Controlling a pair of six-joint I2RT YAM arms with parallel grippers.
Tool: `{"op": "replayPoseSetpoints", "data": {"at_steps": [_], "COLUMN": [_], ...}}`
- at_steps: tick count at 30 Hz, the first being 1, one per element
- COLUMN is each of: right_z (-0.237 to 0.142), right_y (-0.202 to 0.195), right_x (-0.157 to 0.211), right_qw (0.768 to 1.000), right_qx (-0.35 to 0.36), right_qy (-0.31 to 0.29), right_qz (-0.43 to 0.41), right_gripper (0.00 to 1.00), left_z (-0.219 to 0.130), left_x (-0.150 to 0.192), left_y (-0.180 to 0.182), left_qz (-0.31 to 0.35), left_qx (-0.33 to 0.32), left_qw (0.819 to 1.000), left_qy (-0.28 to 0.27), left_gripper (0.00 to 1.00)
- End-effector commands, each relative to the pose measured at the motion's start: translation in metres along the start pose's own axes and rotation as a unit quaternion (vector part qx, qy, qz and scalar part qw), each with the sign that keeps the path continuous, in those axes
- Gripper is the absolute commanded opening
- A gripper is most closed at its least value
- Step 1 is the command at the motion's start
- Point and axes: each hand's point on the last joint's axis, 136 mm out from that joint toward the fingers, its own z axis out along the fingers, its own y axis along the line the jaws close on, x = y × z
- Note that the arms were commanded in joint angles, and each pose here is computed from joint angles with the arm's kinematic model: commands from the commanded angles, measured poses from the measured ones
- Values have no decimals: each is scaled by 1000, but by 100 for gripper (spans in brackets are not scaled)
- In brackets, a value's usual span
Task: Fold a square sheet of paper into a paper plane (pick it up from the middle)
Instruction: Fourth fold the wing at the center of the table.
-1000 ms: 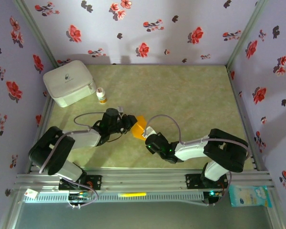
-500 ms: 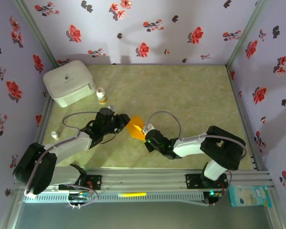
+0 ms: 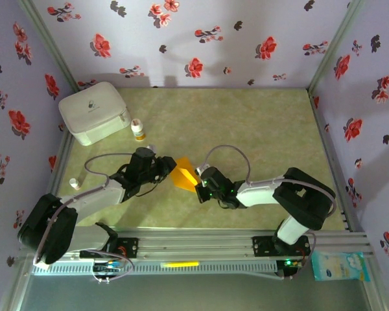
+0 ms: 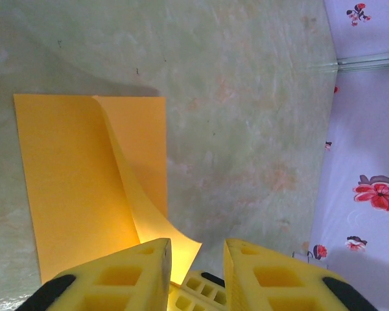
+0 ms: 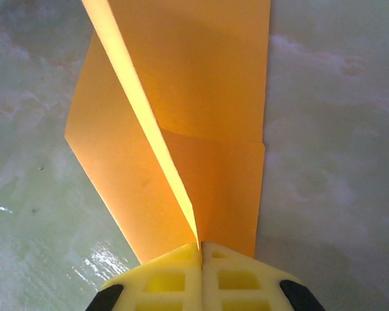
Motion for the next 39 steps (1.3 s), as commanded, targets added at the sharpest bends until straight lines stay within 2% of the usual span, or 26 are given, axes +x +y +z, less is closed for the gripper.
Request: {"op": "replayPoseSetpoints", "data": {"at_steps": [1,6,14,18,27,39], "right_z": [2,2,5,9,6,4], "right_y": [5,7,9,7,4,-2], "right_x": [1,-1,0,2,0,4], "right_qw": [999,996,987,980,972,966], "right_qx": [-21,-43,-61,-67,-84,-90], "right_qy": [21,36,85,101,77,57], "right_qz": [37,71,126,160,207,235], "right_gripper": [6,6,6,6,6,6], "left_z": [3,7,19,28,41,50], "left_x": [1,4,12,16,15,20], "left_y": [5,4,-2,-4,-5,-5], "left_qz": [8,11,21,20,12,16], "left_qx": [1,8,33,46,52,60], "left_qw": [1000,1000,998,997,997,995], "left_qy": [3,13,40,55,56,72], "left_gripper": [27,25,10,7,3,2]}}
